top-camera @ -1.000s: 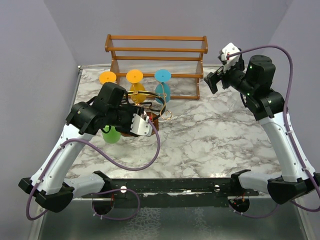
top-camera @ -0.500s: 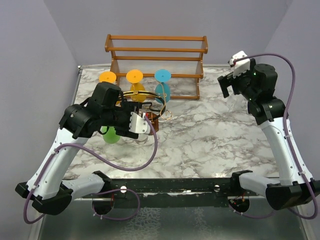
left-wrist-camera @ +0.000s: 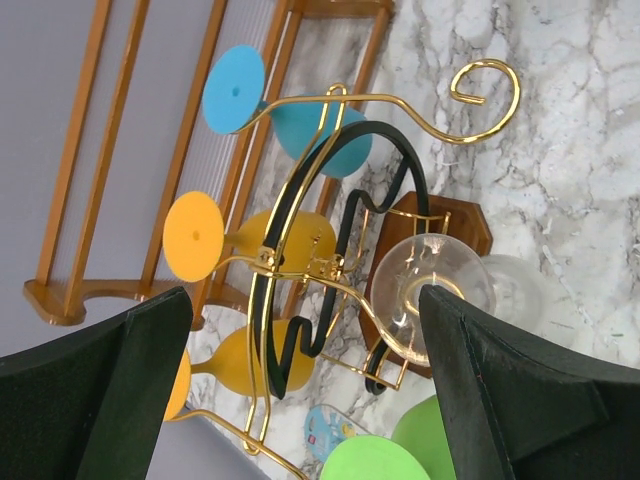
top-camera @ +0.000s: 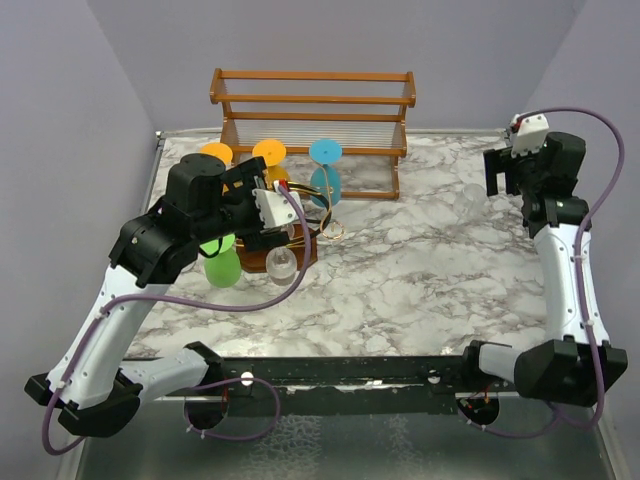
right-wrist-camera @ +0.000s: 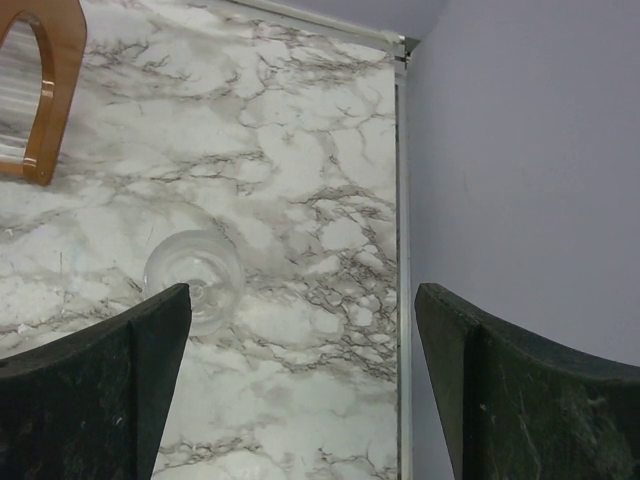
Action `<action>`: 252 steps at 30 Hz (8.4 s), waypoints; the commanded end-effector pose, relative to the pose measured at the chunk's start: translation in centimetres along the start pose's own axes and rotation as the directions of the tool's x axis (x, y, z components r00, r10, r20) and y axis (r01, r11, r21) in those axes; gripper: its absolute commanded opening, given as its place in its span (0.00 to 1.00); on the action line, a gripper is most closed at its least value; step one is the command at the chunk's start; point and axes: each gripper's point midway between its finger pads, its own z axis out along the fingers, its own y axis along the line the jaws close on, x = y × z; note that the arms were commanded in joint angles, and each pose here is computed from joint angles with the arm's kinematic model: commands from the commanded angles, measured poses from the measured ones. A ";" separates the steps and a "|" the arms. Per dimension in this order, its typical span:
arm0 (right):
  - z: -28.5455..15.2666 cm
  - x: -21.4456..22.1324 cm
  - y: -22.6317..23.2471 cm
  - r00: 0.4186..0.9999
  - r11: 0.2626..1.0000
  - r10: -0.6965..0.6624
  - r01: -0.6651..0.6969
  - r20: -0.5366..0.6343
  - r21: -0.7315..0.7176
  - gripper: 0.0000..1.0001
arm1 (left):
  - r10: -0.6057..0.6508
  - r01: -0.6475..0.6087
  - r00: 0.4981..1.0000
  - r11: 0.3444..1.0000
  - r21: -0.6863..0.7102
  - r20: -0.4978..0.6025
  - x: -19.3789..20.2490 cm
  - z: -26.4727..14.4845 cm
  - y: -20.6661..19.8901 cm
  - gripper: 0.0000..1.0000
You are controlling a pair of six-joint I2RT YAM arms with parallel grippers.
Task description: Place the wine glass upside down on the wine glass rack
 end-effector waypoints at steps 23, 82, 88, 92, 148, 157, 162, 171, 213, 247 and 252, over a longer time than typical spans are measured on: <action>8.2 7.3 4.1 0.955 0.971 -0.069 -0.002 -0.289 -0.238 0.36 | -0.006 0.003 1.000 0.995 -0.098 -0.025 0.3 0.7 2.0 0.99; -12.7 -25.2 12.7 0.811 0.673 0.294 0.200 0.506 -0.712 0.01 | -0.824 0.841 0.405 0.506 0.193 0.395 -10.7 5.5 11.1 0.85; -14.6 -24.9 14.0 0.799 0.600 0.346 0.215 0.492 -0.771 0.01 | -0.904 0.855 0.283 0.389 0.343 0.320 -10.9 7.3 10.0 0.78; -15.7 -24.8 14.3 0.794 0.575 0.359 0.225 0.490 -0.787 0.01 | -0.931 0.860 0.234 0.332 0.387 0.279 -10.4 8.7 9.4 0.70; -14.3 -20.5 17.1 0.830 0.495 0.312 0.273 0.462 -0.825 0.19 | -0.960 0.868 0.199 0.265 0.421 0.195 -8.6 12.9 8.2 0.00; -14.9 -19.8 17.4 0.836 0.476 0.295 0.291 0.463 -0.830 0.37 | -0.942 0.859 0.225 0.312 0.407 0.247 -8.6 11.2 9.5 0.00; -15.2 -19.7 16.7 0.832 0.527 0.253 0.308 0.493 -0.792 0.56 | -0.900 0.866 0.285 0.389 0.313 0.329 -7.5 9.9 11.2 0.00; -15.3 -19.7 14.2 0.836 0.671 0.156 0.302 0.527 -0.677 0.78 | -0.741 0.791 0.530 0.608 0.076 0.413 -7.1 7.4 13.1 0.00; 1.7 -3.4 12.6 0.975 0.910 0.053 0.041 0.215 -0.413 0.95 | 0.191 -0.193 0.976 0.981 -0.012 -0.104 -5.7 15.6 -3.4 0.00; 1.8 -3.1 13.2 0.978 0.892 0.043 0.055 0.205 -0.448 0.95 | 0.380 -0.382 0.893 0.923 0.041 -0.243 -3.0 10.6 -3.0 0.00; 1.8 -3.0 13.2 0.978 0.892 0.042 0.056 0.205 -0.448 0.95 | 0.387 -0.385 0.893 0.921 0.055 -0.231 -3.0 10.1 -3.2 0.00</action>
